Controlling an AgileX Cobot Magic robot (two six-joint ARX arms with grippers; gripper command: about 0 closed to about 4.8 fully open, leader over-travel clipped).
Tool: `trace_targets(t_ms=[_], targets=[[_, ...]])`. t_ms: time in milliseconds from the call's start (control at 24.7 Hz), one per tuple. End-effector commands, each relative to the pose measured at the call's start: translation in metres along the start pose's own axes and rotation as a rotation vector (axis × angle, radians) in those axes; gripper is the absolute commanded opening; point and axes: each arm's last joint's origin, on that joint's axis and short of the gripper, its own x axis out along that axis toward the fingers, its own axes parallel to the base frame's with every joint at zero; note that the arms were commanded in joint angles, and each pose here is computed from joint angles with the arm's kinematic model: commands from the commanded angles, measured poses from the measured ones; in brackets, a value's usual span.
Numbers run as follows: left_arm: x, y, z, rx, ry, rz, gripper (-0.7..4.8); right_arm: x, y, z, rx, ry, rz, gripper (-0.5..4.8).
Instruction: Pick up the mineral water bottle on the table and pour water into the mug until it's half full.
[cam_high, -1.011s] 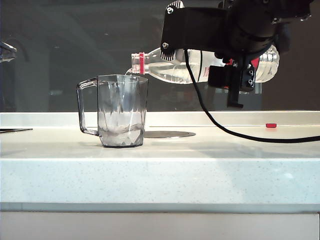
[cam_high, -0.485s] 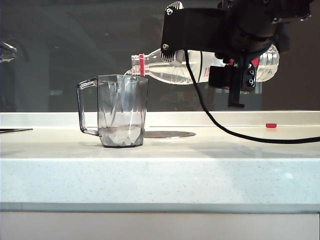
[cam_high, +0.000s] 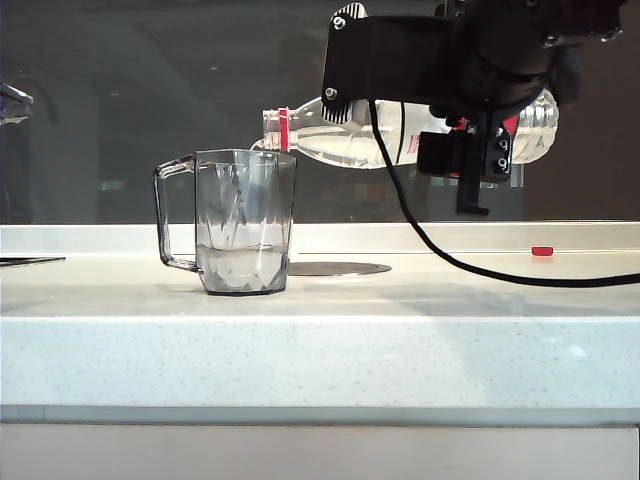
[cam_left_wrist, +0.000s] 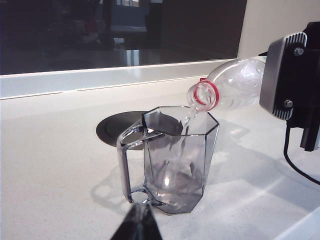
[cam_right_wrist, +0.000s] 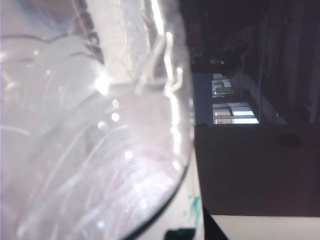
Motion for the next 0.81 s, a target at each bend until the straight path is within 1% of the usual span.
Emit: trace_targets(t_ms=[40,808], targets=[[-0.0001,0.0001,0.002,-0.005,-0.015,-0.002,-0.04,-0.0003,-0.0096,0.0017,0.055,-0.003,-0.042,2.69],[-0.0001,0.0001,0.0021,-0.005,-0.015,-0.002,-0.04,-0.0003,-0.0096,0.0017,0.034,-0.002,-0.042,2.69]])
